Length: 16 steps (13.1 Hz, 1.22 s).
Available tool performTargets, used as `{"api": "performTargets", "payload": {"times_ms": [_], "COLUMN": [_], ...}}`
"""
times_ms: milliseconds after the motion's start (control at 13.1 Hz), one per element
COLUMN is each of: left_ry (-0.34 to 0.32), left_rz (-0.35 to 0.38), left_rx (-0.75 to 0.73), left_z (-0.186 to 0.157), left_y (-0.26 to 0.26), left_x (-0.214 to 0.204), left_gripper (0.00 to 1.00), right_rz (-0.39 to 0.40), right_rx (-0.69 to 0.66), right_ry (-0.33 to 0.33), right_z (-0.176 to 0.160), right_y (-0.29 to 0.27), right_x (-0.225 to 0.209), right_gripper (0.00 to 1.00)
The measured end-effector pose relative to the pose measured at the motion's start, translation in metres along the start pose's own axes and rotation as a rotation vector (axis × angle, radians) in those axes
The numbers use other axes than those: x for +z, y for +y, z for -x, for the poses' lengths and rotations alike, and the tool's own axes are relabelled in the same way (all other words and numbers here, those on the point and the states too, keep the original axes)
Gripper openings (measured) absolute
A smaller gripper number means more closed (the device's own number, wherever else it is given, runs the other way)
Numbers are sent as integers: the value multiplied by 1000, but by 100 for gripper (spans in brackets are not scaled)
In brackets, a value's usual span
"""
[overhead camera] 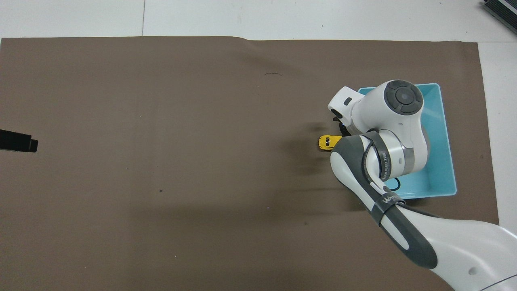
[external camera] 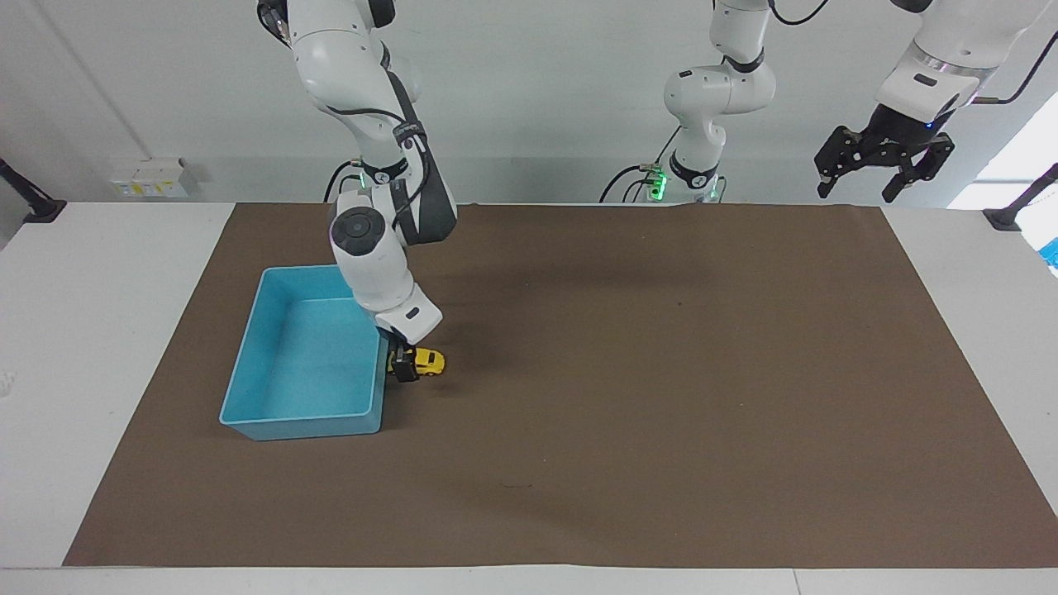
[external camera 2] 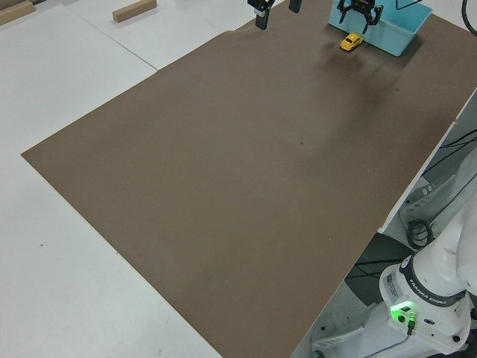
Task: Wind up and store yellow beetle car
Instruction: 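Lower the right gripper onto the yellow car and grasp it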
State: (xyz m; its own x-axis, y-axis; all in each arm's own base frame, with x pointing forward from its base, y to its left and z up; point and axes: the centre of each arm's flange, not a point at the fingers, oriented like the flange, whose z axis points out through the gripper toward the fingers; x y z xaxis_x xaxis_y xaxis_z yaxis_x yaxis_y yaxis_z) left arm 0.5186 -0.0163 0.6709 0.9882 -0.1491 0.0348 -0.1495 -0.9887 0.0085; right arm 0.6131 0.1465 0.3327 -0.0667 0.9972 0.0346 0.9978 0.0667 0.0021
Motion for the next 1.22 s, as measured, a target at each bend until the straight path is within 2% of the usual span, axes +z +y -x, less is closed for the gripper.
{"api": "performTargets", "payload": {"times_ms": [1065, 1141, 1217], "left_ry": [-1, -1, -1], "left_rz": [0, 0, 0], "left_rx": [0, 0, 0], "left_z": [0, 0, 0], "left_y": [0, 0, 0], "left_x": [0, 0, 0], "left_gripper": [100, 100, 100], "right_rz": [-29, -29, -31], "right_rx": [-1, -1, -1], "right_ry": [-4, -5, -5], "right_z": [1, 2, 2], "right_y": [-14, -15, -15], "right_x": [35, 36, 37], "right_gripper": [100, 92, 92]}}
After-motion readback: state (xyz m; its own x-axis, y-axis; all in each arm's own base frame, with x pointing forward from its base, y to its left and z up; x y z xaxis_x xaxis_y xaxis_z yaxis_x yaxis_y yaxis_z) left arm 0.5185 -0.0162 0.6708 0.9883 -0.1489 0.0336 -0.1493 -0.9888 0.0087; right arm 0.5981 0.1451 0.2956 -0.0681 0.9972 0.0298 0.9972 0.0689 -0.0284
